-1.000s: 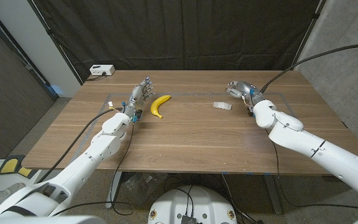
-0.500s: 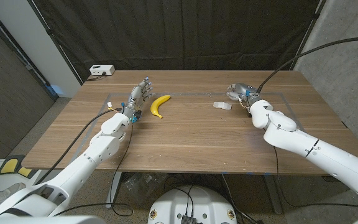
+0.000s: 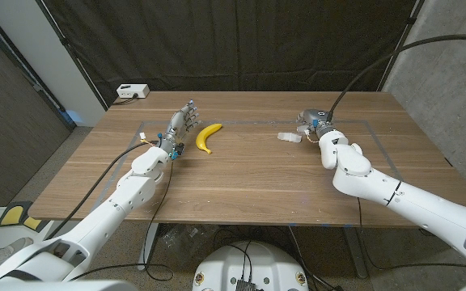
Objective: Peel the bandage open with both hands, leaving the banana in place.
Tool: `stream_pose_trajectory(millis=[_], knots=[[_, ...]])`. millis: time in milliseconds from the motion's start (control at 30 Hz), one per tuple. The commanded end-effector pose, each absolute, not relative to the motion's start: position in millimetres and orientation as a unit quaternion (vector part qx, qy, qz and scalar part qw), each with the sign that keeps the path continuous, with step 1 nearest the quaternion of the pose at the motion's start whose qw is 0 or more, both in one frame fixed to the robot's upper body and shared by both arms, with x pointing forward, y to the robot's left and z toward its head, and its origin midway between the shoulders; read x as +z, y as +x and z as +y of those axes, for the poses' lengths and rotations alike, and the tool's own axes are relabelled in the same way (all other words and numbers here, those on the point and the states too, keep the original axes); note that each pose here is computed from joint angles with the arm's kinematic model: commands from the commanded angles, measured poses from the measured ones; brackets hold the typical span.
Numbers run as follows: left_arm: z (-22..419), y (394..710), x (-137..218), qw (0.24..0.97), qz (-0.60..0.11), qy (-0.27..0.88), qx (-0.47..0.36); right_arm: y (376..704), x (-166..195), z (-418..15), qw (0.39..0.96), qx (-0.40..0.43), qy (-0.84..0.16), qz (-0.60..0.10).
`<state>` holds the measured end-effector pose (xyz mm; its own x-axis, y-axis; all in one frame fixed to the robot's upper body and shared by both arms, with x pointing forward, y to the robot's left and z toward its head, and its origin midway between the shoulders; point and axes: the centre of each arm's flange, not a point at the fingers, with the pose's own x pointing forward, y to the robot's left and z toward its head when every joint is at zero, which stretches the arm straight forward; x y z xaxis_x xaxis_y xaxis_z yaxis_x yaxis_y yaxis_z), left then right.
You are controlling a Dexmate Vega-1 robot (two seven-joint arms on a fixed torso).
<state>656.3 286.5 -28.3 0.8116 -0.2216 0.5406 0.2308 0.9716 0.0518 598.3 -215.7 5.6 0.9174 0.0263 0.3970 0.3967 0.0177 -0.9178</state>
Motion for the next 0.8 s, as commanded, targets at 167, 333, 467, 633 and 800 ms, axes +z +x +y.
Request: stream_pose_trajectory(millis=[167, 333, 467, 633, 800], knots=[[287, 659, -29, 0.952, -0.28, -0.009, -0.119, 604, 2, -212, 0.662, -0.153, -0.724, -0.122], [288, 660, -28, 0.953, -0.28, -0.01, -0.12, 607, 0, -211, 0.657, -0.157, -0.729, -0.113], [288, 662, -28, 0.952, -0.28, -0.012, -0.123, 611, -2, -210, 0.654, -0.153, -0.733, -0.107], [289, 664, -28, 0.953, -0.279, -0.012, -0.121, 615, -5, -210, 0.653, -0.159, -0.732, -0.112], [290, 665, -28, 0.953, -0.277, -0.011, -0.121, 619, -8, -209, 0.647, -0.167, -0.735, -0.115]])
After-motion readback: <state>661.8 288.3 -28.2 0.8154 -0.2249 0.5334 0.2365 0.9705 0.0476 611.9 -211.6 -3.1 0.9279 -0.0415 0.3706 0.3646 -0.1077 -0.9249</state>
